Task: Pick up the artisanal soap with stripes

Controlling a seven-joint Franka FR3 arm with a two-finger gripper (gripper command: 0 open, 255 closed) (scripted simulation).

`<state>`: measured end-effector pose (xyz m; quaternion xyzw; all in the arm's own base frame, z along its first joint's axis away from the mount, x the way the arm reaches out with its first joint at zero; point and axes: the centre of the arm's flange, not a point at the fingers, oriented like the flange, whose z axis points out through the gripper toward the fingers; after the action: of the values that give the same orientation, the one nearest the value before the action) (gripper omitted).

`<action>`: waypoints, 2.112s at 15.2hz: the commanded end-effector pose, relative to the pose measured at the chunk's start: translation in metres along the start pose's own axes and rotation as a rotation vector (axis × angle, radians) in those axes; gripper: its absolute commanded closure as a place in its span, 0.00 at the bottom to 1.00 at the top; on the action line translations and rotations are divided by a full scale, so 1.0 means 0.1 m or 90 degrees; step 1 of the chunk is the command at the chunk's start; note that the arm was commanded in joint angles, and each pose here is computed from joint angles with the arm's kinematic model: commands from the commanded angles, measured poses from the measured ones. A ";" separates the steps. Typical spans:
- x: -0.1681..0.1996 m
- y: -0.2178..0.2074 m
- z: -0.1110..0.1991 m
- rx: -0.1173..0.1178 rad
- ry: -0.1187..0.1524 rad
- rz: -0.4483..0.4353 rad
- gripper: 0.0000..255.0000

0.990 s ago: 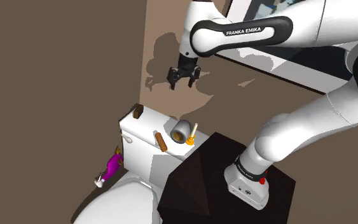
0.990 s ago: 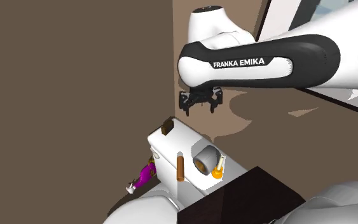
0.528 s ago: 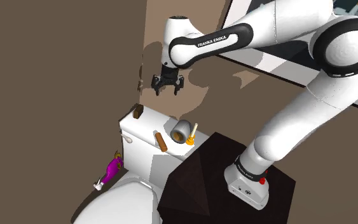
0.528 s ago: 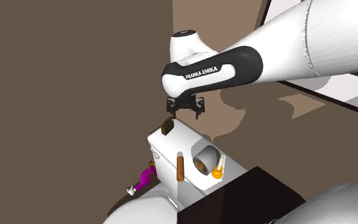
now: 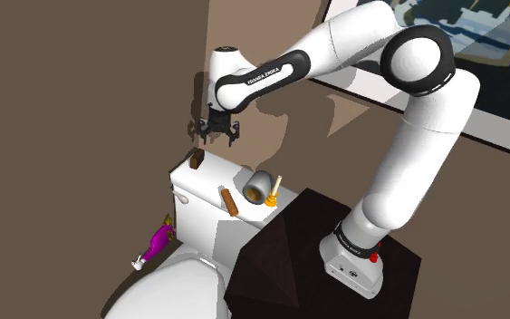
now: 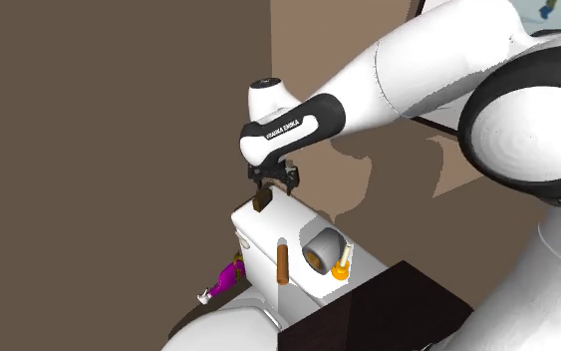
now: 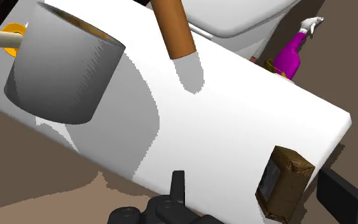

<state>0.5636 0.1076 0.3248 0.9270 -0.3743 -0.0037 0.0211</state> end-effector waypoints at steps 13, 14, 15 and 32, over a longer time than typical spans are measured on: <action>0.82 -0.80 1.17 -0.001 -0.023 0.210 0.00; 0.82 -0.80 1.22 -0.001 -0.023 0.210 0.00; 0.82 -0.81 1.28 -0.001 -0.023 0.210 0.00; 0.82 -0.81 1.46 -0.001 -0.023 0.210 1.00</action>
<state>0.6761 0.1042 0.1728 0.8526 -0.5221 -0.0171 0.0153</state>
